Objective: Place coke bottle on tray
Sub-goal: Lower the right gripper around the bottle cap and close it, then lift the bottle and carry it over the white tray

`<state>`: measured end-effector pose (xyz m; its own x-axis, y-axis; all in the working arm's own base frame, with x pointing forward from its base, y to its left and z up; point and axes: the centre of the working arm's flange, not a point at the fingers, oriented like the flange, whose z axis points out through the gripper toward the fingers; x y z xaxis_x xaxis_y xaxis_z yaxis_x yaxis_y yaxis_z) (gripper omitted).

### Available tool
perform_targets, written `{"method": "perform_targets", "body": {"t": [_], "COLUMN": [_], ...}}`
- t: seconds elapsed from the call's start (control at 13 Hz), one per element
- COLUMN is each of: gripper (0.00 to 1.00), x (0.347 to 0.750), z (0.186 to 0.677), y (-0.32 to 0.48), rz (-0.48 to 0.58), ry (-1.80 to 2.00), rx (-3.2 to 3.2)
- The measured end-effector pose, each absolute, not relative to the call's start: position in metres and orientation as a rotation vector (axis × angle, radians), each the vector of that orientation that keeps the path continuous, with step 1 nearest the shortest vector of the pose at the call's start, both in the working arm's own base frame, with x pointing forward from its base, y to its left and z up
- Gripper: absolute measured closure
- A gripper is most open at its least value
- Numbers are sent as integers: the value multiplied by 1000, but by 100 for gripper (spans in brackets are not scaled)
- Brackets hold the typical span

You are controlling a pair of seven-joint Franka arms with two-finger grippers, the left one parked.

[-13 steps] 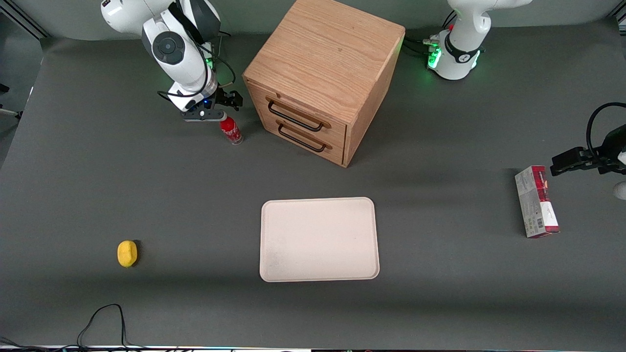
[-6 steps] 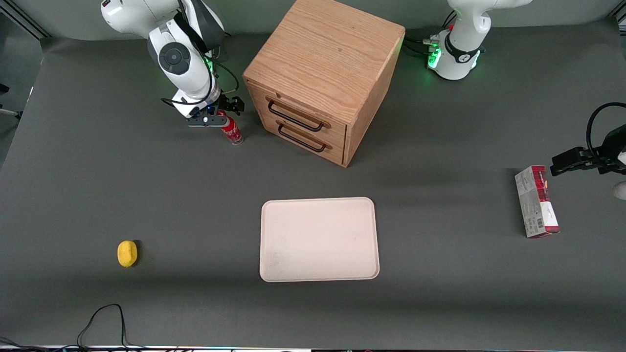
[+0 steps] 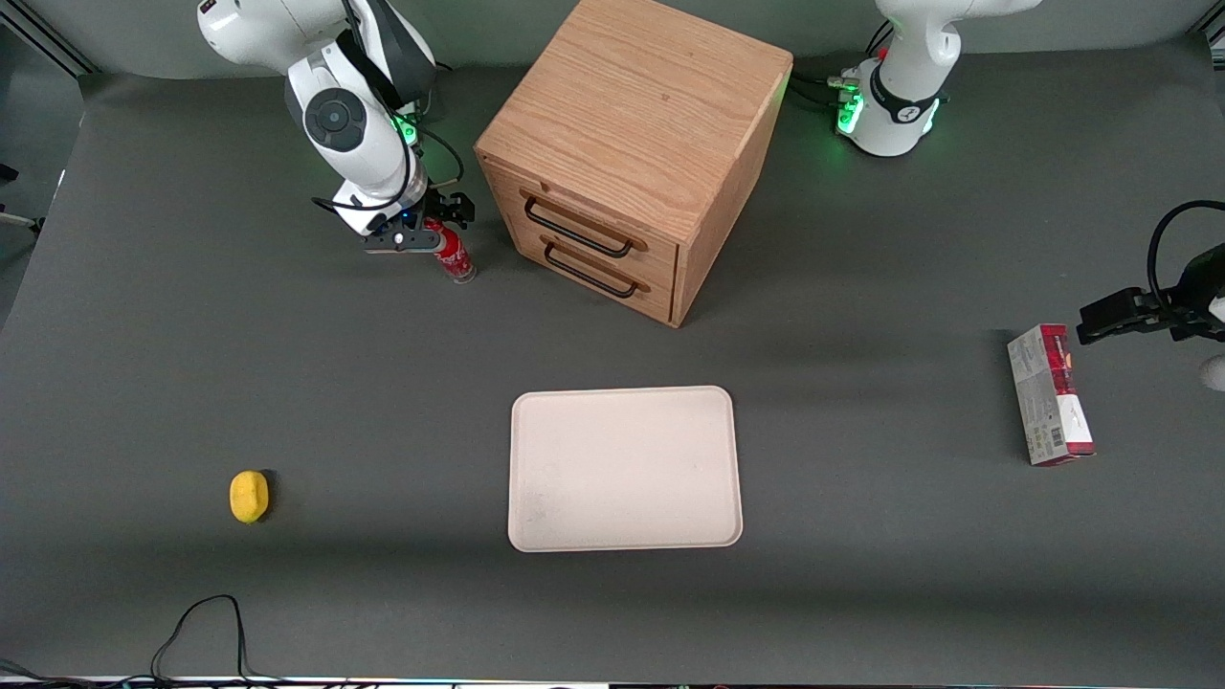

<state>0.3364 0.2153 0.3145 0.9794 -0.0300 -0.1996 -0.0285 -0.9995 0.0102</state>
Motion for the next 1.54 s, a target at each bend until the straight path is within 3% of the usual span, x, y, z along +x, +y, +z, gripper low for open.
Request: {"method": "perform_targets", "body": {"t": [0.15,0.31,0.38,0.54,0.69,1.23,1.54], "gripper": [12,26,28,52,70,70,70], "x": [337,336,335,333,333,338,382], "z": [315,315,315,318,319,321,378], "y": [215,215,215,214,213,204,197], "rz": [-314,-321,-332,-346,-346,-376,-380], "ry": [-36,-25,-20,-15,-15,-26,-59], "rx": [3119,3117,3113,3108,3109,3109,3102]}}
